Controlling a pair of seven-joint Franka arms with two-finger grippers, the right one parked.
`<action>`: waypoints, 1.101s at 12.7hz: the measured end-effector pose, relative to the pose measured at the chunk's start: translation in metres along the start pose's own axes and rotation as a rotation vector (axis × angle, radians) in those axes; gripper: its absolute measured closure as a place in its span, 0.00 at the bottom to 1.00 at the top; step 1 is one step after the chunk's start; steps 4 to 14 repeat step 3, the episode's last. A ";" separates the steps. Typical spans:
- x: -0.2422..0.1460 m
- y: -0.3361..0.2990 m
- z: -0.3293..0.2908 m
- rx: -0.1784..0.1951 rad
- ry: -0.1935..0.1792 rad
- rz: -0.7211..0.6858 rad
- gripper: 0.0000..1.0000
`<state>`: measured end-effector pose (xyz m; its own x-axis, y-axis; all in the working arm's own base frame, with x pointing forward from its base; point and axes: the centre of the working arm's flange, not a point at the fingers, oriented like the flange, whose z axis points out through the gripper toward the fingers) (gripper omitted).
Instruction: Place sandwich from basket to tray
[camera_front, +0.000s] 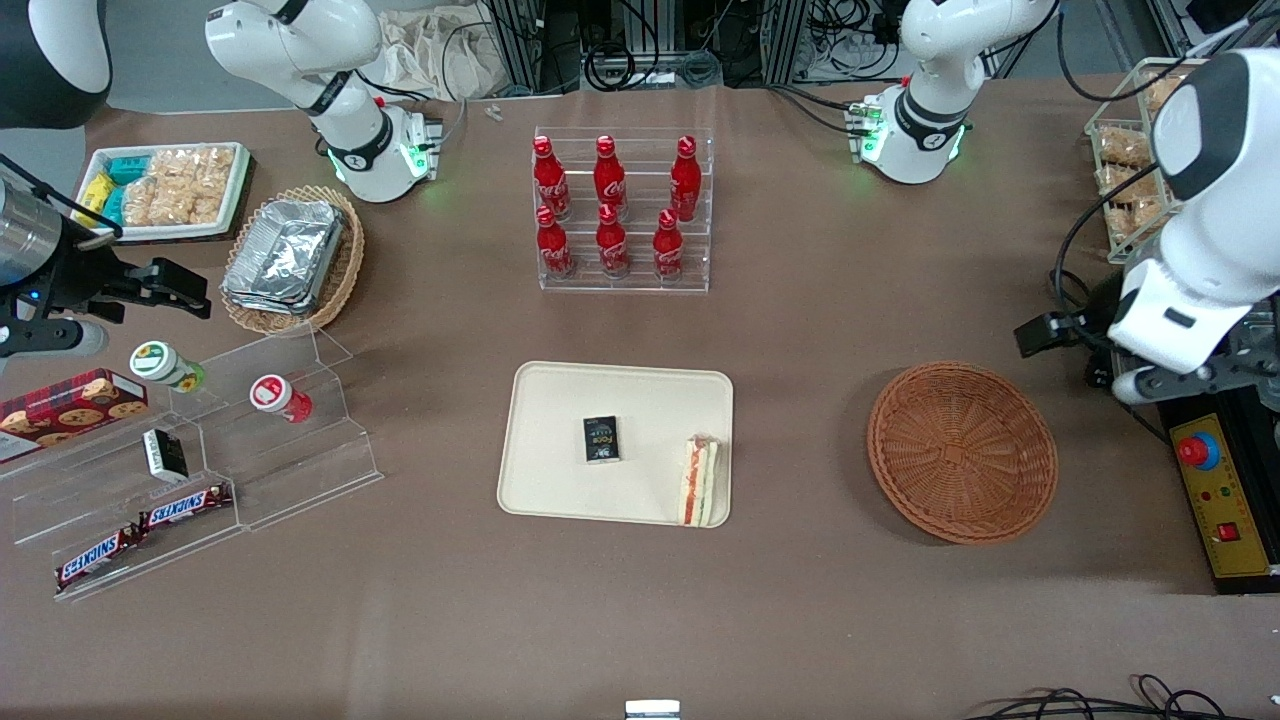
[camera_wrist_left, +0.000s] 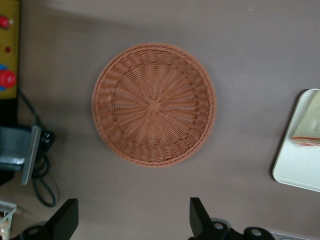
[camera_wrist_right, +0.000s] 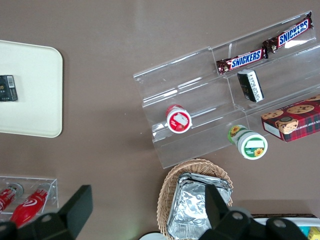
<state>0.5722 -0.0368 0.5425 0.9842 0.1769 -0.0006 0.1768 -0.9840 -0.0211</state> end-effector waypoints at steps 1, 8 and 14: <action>-0.001 -0.008 0.001 0.000 -0.007 0.001 0.00; 0.004 -0.015 0.004 -0.006 -0.015 -0.009 0.00; 0.004 -0.015 0.004 -0.006 -0.015 -0.009 0.00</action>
